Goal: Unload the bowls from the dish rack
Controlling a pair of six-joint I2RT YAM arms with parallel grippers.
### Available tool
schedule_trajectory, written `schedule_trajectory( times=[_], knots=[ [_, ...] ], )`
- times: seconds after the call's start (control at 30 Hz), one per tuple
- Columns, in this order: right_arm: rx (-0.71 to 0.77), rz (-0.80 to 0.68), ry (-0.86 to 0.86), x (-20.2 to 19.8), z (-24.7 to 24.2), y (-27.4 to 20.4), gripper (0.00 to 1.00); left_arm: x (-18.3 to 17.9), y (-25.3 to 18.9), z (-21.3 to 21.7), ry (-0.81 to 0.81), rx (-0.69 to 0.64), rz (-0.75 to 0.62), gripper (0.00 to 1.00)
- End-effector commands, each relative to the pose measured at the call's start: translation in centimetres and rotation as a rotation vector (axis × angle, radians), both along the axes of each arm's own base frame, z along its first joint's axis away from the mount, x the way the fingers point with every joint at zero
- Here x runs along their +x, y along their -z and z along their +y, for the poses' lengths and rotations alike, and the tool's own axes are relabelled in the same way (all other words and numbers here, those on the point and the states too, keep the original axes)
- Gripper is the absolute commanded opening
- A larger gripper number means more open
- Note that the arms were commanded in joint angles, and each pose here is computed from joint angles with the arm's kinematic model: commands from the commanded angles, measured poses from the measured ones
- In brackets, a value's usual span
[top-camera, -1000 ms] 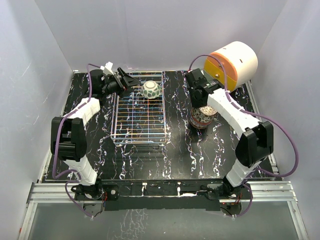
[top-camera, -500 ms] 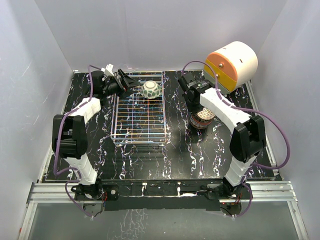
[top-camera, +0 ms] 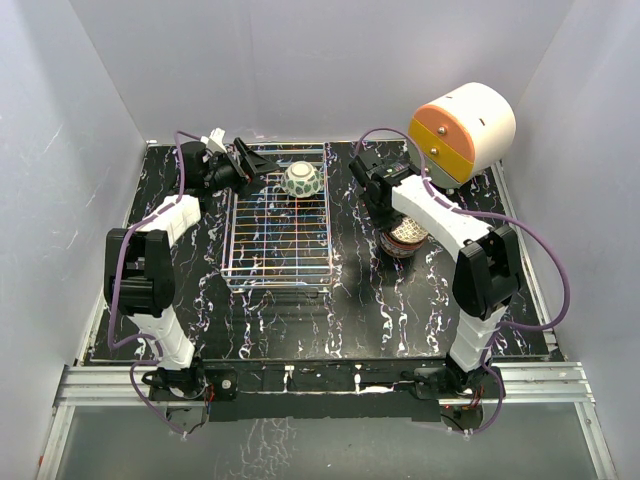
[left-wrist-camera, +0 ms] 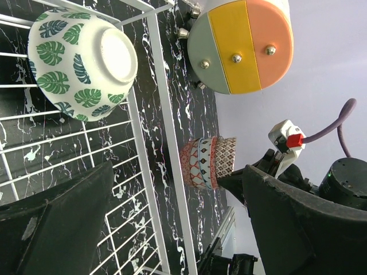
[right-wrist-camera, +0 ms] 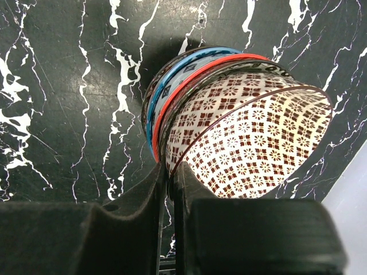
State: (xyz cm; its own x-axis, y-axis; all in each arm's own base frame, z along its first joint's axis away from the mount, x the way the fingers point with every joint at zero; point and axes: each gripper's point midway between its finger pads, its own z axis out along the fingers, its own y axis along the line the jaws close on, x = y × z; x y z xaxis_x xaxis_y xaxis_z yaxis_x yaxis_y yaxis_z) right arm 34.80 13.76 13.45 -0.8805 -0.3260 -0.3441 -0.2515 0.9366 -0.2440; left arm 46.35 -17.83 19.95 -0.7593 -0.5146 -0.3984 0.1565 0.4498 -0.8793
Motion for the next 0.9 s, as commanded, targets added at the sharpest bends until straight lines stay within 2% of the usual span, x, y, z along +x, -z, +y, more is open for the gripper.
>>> schedule_trajectory(
  times=[0.0,0.17,0.27,0.53,0.63,0.87],
  knots=[
    [-0.013,-0.070,-0.018,1.2,0.0,-2.3,0.09,0.2,-2.2,0.0,0.023,-0.021,-0.054,0.92],
    [-0.009,-0.047,-0.023,0.8,0.1,-1.7,0.21,0.1,-2.2,-0.1,0.024,-0.023,-0.052,0.92],
    [-0.003,-0.048,-0.023,0.8,0.1,-1.7,0.31,0.2,-2.0,-0.1,0.026,-0.028,-0.048,0.92],
    [0.031,-0.143,0.000,1.5,0.2,-4.6,0.33,0.2,-1.9,-0.1,0.025,-0.028,-0.044,0.92],
    [0.098,-0.223,-0.002,1.7,0.7,-7.2,0.33,0.3,-1.7,0.0,0.015,-0.021,-0.040,0.92],
    [0.231,-0.317,-0.003,1.9,2.2,-9.3,0.32,0.6,-1.2,0.5,-0.009,0.028,-0.037,0.92]
  ],
)
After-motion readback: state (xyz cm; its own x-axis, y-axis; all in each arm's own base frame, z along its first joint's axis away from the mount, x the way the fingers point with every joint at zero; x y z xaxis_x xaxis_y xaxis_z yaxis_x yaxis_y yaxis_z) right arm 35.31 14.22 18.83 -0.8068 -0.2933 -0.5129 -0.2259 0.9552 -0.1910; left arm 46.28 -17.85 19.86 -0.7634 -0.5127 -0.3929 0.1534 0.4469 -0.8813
